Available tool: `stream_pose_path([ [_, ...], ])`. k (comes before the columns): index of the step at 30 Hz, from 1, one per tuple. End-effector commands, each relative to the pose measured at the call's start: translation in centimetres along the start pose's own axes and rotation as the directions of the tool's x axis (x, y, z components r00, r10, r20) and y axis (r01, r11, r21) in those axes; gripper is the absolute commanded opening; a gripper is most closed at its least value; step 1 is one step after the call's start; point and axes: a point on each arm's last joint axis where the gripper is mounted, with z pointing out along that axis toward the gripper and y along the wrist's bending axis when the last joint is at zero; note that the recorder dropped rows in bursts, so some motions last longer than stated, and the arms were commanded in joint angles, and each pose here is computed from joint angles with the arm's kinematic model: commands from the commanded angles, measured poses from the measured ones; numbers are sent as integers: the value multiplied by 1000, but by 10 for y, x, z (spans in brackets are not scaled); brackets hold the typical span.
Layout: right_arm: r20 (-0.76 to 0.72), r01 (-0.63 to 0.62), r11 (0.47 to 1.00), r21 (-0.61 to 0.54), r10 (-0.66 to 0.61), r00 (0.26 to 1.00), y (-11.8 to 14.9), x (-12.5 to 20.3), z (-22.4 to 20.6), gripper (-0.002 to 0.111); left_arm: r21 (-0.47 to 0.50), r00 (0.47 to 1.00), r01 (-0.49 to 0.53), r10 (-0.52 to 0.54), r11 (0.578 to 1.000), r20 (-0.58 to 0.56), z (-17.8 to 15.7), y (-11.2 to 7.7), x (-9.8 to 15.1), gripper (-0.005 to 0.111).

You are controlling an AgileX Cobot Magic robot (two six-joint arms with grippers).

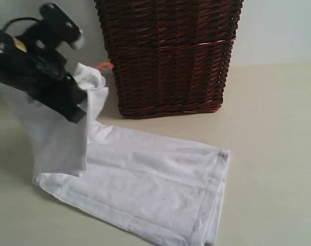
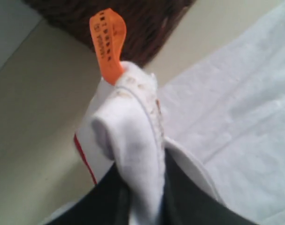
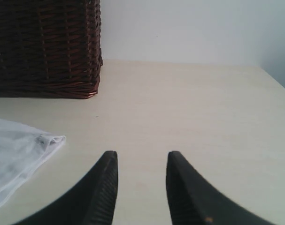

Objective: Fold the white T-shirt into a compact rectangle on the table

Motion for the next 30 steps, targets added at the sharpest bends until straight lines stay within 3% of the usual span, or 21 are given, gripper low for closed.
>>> stream_pose_path([
  [1, 10, 3, 1000, 4, -3, 1000, 0, 0, 0, 36, 93, 995, -97, 100, 991, -26, 38, -46, -14, 0],
  [5, 10, 3, 1000, 4, -3, 1000, 0, 0, 0, 36, 102, 998, -47, 51, 994, -37, 51, -48, -22, 0],
  [9, 10, 3, 1000, 4, -3, 1000, 0, 0, 0, 36, 48, 998, -19, 22, 999, -53, 41, -16, -25, 0],
  [13, 10, 3, 1000, 4, -3, 1000, 0, 0, 0, 36, -103, 983, 128, -140, 986, -119, 29, 53, 11, 0],
  [15, 10, 3, 1000, 4, -3, 1000, 0, 0, 0, 36, -209, 947, 249, -284, 946, -154, 16, 103, 50, 0],
  [19, 10, 3, 1000, 4, -3, 1000, 0, 0, 0, 36, -310, 890, 362, -425, 879, -163, -2, 143, 92, 0],
  [24, 10, 3, 1000, 4, -3, 1000, 0, 0, 0, 36, -406, 806, 466, -566, 787, -173, -27, 173, 143, 0],
  [30, 10, 3, 1000, 4, -3, 1000, 0, 0, 0, 36, -446, 728, 515, -648, 732, -223, -45, 173, 191, 0],
])
